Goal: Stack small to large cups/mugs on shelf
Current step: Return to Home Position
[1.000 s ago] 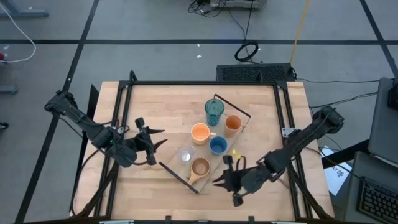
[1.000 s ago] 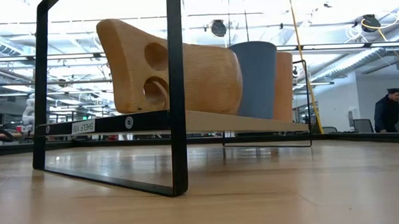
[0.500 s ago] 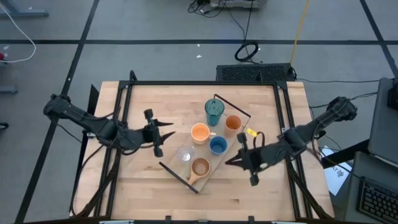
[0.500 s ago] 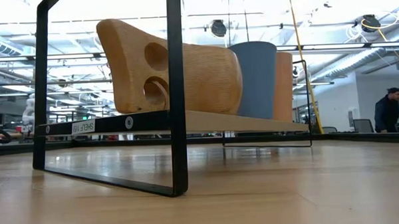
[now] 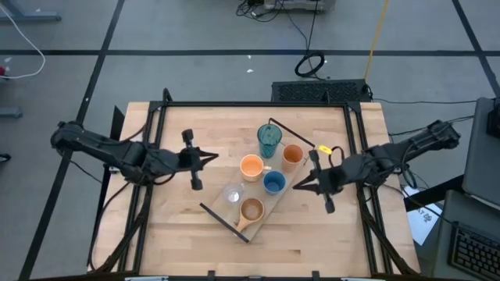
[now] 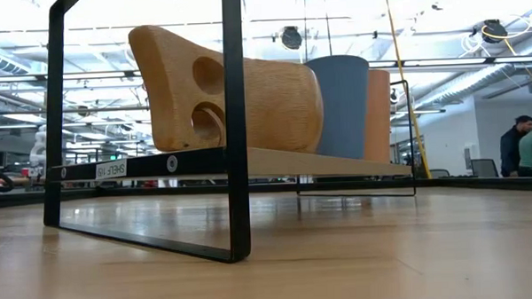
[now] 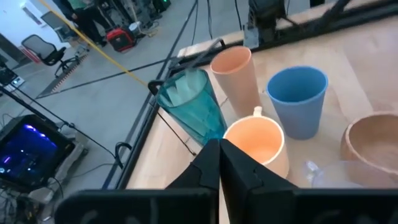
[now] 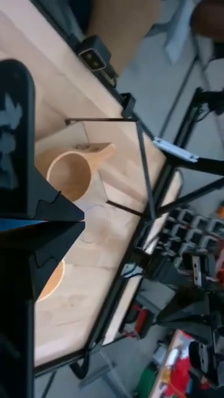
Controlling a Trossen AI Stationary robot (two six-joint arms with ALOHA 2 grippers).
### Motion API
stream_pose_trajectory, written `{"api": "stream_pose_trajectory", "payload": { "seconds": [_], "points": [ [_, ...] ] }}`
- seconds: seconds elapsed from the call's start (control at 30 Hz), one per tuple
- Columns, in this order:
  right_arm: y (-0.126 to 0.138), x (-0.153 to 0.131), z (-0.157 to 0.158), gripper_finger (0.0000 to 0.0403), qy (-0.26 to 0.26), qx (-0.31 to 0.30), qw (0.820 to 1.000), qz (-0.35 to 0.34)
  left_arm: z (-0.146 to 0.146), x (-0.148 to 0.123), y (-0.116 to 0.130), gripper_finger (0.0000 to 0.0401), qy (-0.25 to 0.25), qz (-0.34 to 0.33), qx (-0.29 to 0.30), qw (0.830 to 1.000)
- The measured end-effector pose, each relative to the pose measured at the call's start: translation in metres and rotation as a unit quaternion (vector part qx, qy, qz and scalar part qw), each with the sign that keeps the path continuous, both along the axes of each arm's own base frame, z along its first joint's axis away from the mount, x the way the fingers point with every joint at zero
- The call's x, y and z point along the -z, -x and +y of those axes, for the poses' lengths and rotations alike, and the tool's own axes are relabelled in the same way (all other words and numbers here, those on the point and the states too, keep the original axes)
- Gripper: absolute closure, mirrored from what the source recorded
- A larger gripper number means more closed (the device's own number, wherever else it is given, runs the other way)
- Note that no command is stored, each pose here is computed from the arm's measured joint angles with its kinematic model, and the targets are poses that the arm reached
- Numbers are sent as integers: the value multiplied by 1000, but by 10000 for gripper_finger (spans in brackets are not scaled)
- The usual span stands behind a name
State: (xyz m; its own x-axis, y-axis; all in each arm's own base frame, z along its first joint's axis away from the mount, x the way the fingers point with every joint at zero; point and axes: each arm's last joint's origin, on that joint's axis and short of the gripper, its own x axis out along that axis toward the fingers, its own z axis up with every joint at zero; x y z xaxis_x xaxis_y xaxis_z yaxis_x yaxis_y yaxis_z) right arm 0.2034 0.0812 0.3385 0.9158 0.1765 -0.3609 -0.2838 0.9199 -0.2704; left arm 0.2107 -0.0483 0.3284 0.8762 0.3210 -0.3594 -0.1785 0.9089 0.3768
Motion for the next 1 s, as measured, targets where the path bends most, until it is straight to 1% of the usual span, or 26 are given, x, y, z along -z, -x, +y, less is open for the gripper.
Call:
{"api": "stream_pose_trajectory", "payload": {
  "seconds": [0.1,0.17,0.33,0.5,0.63,0.77,0.9,1.0],
  "points": [
    [10,11,-9,403,-16,-9,999,-26,2,-5,6,386,9,-14,-2,1000],
    [17,18,-15,403,-21,-3,999,-39,2,-5,7,387,10,-18,-2,1000],
    [31,39,-27,403,-24,14,999,-47,3,14,10,398,8,-26,7,1000],
    [41,51,-34,403,-42,14,998,-48,9,34,19,386,21,-61,8,998],
    [45,57,-38,403,-47,14,997,-63,16,45,27,396,30,-78,16,996],
    [49,67,-40,403,-48,19,997,-58,21,51,35,394,42,-87,41,994],
    [53,76,-42,403,-58,24,997,-52,24,56,43,389,48,-91,52,993],
    [54,83,-41,403,-69,7,996,-61,27,61,47,397,48,-91,56,993]
  ]
}}
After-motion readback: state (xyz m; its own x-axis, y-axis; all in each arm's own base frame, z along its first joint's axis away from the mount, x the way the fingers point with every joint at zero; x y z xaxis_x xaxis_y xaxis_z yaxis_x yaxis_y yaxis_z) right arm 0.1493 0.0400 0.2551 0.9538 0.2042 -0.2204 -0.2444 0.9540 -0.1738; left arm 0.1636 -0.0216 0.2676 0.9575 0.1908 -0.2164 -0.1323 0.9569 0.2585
